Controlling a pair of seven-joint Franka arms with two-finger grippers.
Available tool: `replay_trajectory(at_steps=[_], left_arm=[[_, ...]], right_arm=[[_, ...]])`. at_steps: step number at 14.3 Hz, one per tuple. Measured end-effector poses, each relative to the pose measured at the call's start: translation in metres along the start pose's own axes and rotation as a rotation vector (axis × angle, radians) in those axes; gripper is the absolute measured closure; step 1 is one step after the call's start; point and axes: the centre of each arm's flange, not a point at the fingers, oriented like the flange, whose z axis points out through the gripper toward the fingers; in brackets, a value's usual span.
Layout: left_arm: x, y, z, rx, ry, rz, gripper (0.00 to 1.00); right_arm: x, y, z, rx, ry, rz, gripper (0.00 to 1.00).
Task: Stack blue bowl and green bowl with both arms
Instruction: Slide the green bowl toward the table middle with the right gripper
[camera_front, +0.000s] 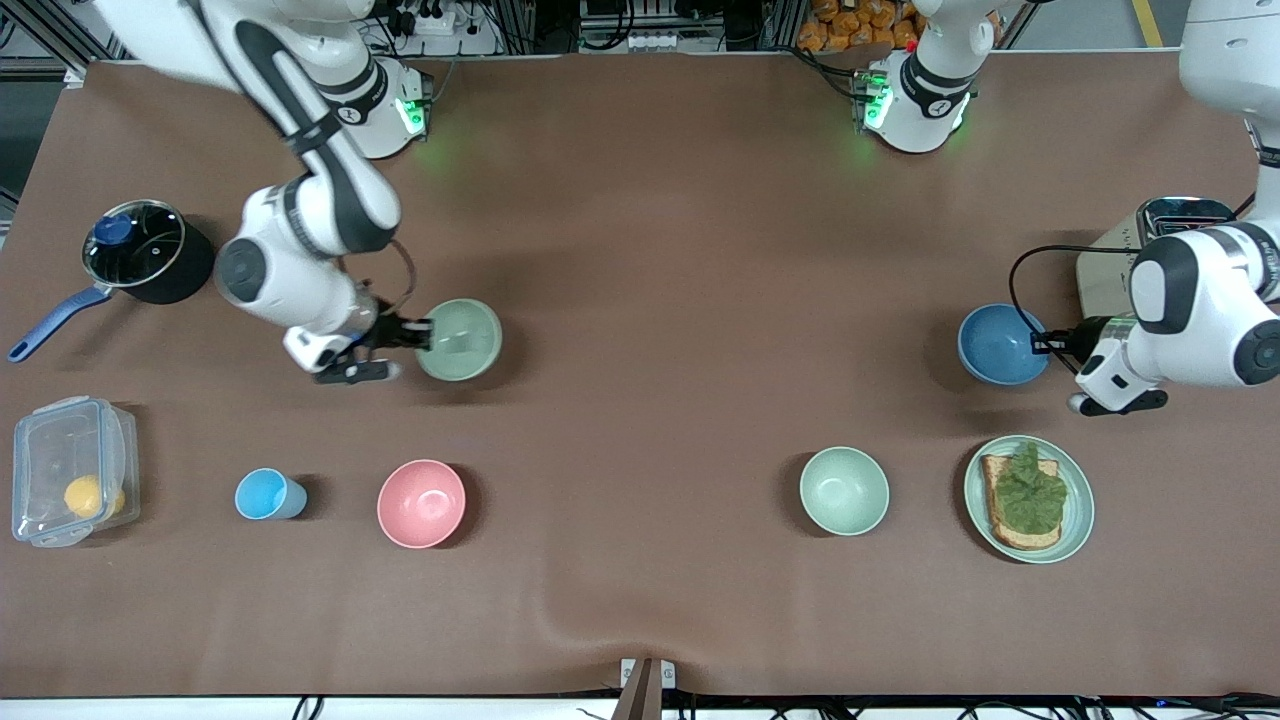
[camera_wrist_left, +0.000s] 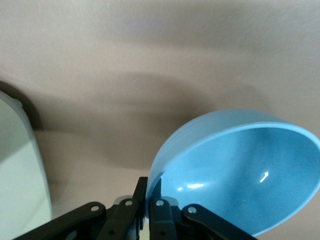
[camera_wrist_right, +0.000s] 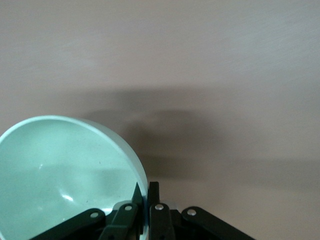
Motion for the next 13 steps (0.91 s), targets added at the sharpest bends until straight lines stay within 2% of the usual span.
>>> replay_trajectory(at_steps=[6, 13], left_arm=[[0.004, 0.044, -0.017, 0.008, 0.008, 0.071, 0.95], [0.003, 0.064, -0.019, -0.035, -0.001, 0.087, 0.95]], right_arm=[[-0.042, -0.107, 0.01, 0.043, 0.029, 0.072, 0.95], [-0.09, -0.175, 0.048, 0.069, 0.033, 0.092, 0.95]])
